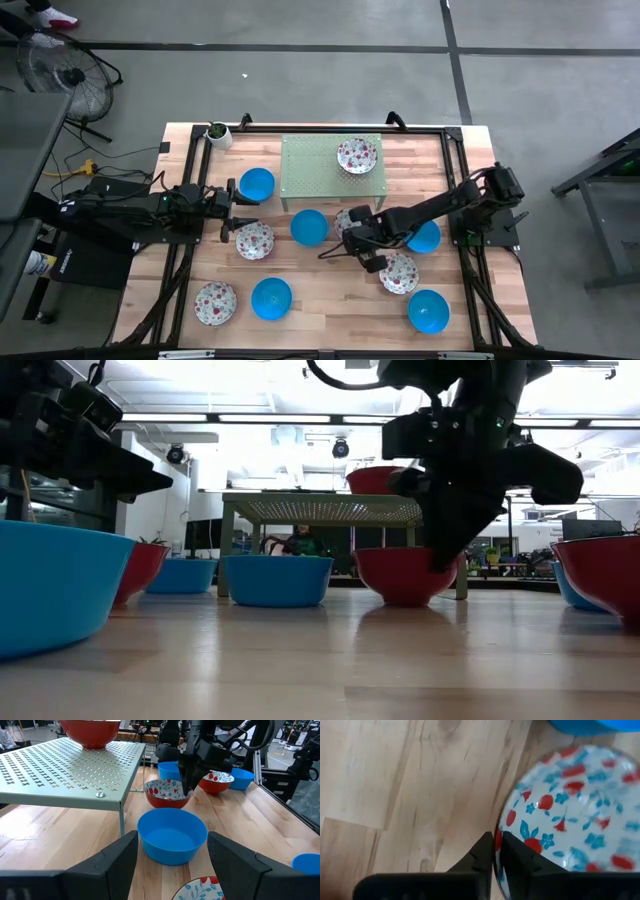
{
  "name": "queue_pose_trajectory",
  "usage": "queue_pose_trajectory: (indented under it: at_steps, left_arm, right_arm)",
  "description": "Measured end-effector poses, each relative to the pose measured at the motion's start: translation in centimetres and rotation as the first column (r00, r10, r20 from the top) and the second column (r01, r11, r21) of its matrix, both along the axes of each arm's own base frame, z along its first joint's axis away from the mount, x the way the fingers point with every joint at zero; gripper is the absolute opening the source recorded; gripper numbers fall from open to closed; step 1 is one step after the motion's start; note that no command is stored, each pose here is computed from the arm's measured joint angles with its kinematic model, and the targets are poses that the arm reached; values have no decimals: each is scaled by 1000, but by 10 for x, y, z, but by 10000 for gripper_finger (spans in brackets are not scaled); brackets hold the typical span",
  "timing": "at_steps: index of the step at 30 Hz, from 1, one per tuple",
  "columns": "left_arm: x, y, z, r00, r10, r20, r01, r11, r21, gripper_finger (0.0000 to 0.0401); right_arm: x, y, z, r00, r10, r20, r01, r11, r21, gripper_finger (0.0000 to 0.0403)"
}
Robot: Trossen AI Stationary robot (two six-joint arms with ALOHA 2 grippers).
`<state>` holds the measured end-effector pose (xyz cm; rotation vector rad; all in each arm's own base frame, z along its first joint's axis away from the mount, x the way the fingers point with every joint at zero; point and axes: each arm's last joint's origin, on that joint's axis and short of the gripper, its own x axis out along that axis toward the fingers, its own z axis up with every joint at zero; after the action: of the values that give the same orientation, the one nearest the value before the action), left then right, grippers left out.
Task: Pick & Place Mini bowls
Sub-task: Stack the red bowl on top of the red bowl on the shelf
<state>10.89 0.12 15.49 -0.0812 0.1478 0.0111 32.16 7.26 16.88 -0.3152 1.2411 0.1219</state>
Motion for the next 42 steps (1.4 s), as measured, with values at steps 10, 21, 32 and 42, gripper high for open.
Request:
queue_pose_trajectory:
  at_steps: [10,21,32,42]
  left_arm:
    - [0,0,0,1000,0,0,0,1000,0,234]
    - [0,0,0,1000,0,0,0,1000,0,234]
    - [0,0,0,1000,0,0,0,1000,0,234]
    - [0,0,0,1000,0,0,0,1000,0,234]
  right_arm:
    - [0,0,2,1000,-5,2,5,1000,-11,4]
    - [-3,7,4,1000,-18,-23,18,1000,3,2]
    - [0,21,21,999,15,-42,-12,998,69,1]
    - [-3,44,37,999,17,-42,-14,998,69,0]
